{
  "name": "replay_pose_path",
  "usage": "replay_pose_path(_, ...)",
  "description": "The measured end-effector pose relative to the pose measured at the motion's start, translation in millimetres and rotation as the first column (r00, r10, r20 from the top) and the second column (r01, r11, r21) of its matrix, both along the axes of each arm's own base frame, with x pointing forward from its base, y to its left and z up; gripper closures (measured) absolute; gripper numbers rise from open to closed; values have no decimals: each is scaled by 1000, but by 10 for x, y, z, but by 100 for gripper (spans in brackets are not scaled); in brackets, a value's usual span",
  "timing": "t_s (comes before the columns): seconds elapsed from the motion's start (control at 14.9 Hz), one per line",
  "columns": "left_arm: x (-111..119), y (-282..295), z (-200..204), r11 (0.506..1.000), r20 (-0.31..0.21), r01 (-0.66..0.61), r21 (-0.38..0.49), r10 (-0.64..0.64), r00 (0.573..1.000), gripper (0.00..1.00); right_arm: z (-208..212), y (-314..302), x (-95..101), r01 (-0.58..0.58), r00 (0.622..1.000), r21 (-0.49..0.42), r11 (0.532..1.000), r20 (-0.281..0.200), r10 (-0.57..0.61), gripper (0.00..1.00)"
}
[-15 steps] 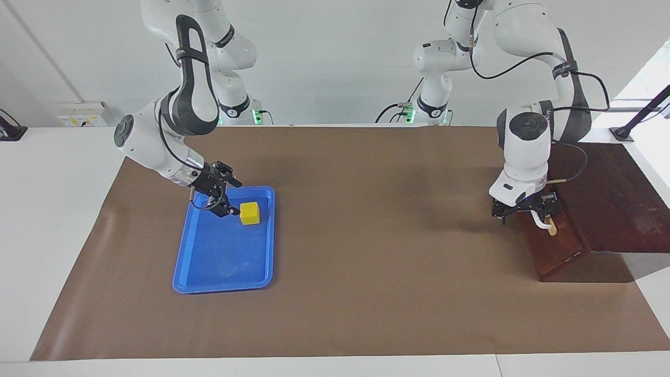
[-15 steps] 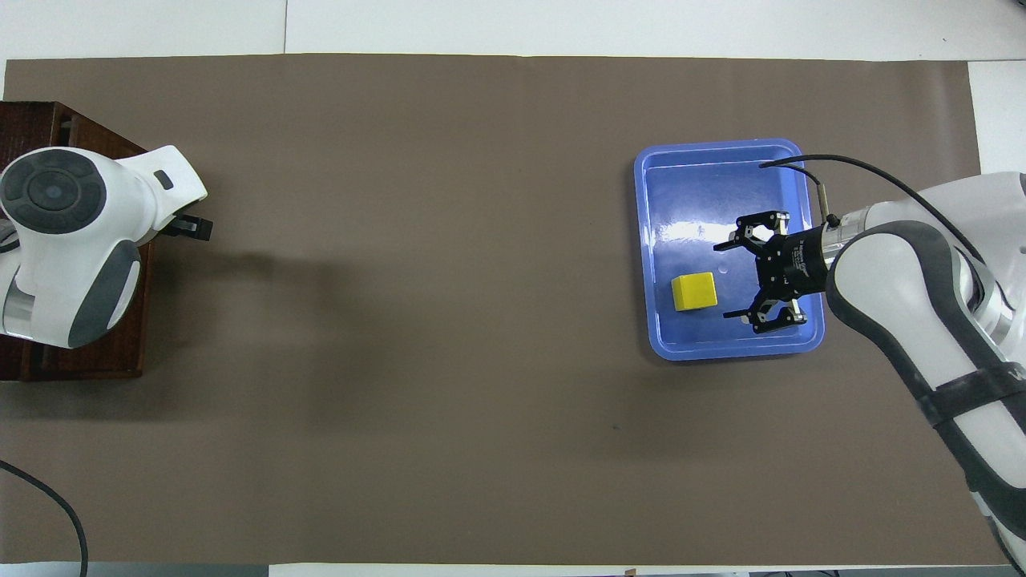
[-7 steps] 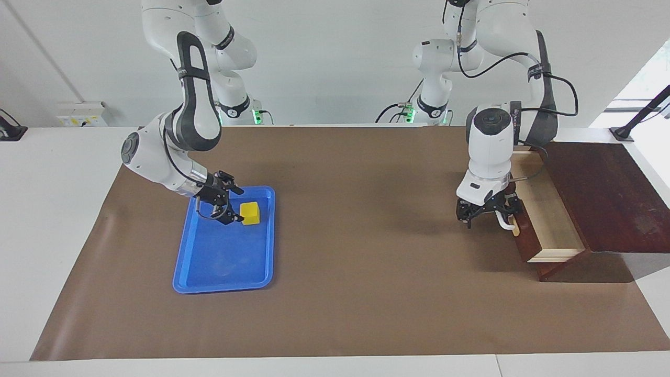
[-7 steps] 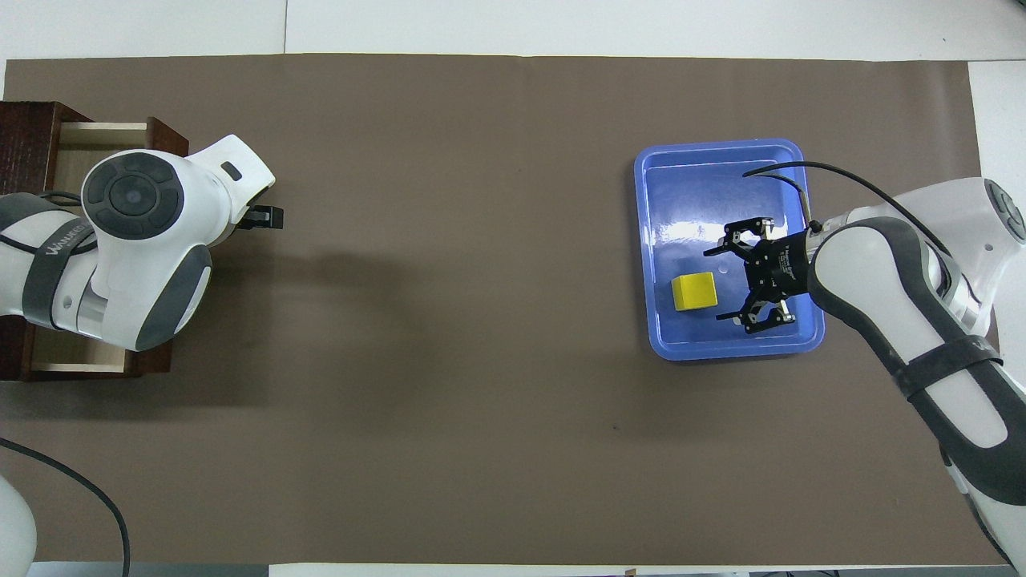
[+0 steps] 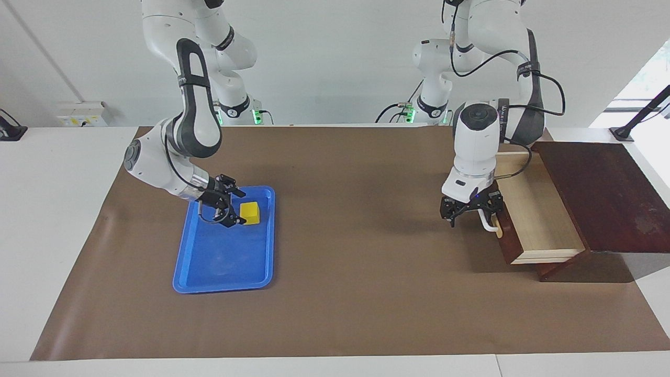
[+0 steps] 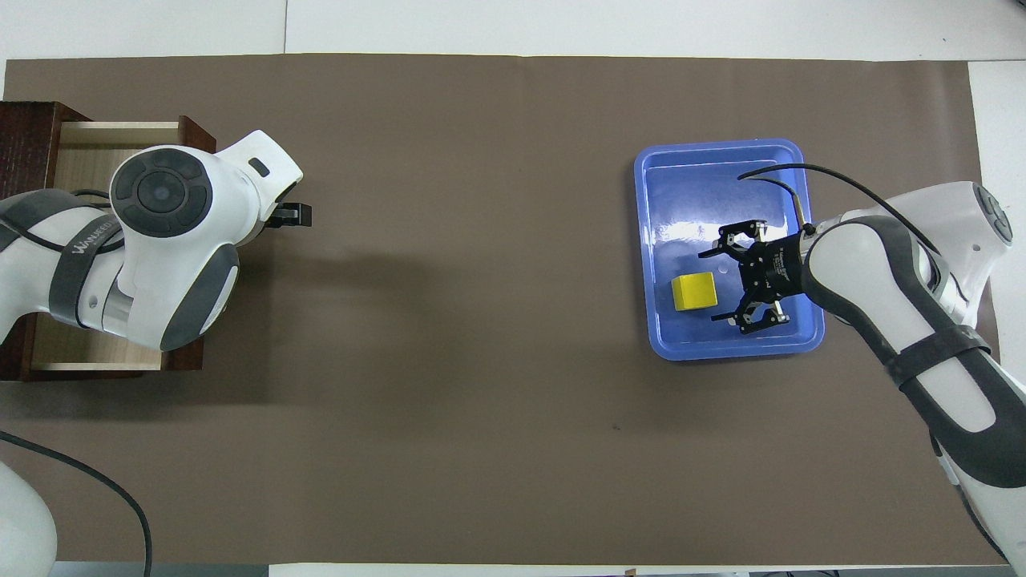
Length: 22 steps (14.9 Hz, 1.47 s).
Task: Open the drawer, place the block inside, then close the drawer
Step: 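Grasp the block with the right gripper while the left gripper opens the drawer, then lift the block with the right gripper while the left gripper moves toward it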
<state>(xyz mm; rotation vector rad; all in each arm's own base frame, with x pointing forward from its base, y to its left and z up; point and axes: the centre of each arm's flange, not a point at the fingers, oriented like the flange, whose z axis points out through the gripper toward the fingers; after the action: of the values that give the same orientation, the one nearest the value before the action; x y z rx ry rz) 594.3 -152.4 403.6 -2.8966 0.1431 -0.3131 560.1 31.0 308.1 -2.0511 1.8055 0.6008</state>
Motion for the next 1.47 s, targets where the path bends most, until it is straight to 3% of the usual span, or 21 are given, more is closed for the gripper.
replay_pose_path(0.33,17,14,59,1000,-19,-18,10,18,1000,0,-95,-13,1,-6,1000,1,1000,4,6,0)
replay_pose_path(0.54,117,44,430,998,-24,-55,28,55,998,0,-135,-15,3,-13,1000,14,1000,9,13,0)
replay_pose_path(0.87,165,-2,856,984,-60,-163,-78,159,986,0,-136,-26,3,-12,1000,14,1000,9,11,6)
replay_pose_path(0.94,168,-3,920,970,-71,-217,-113,210,975,0,-137,-26,2,-11,1000,14,1000,9,11,15)
replay_pose_path(1.0,174,-3,966,950,-79,-275,-147,266,961,0,-137,-28,3,-11,1000,14,1000,9,11,16)
replay_pose_path(1.14,179,-8,1007,900,-92,-390,-196,379,921,0,-137,-39,5,-9,1000,13,1000,10,8,33)
replay_pose_path(1.2,177,-17,1009,868,-97,-449,-212,438,894,0,-137,-42,5,-8,1000,13,1000,10,8,33)
replay_pose_path(1.34,168,-52,1013,793,-113,-560,-241,550,827,0,-137,-45,5,-7,1000,13,1000,10,7,45)
replay_pose_path(1.47,161,-91,1025,719,-125,-644,-262,636,761,0,-137,-45,5,-7,1000,13,1000,10,7,45)
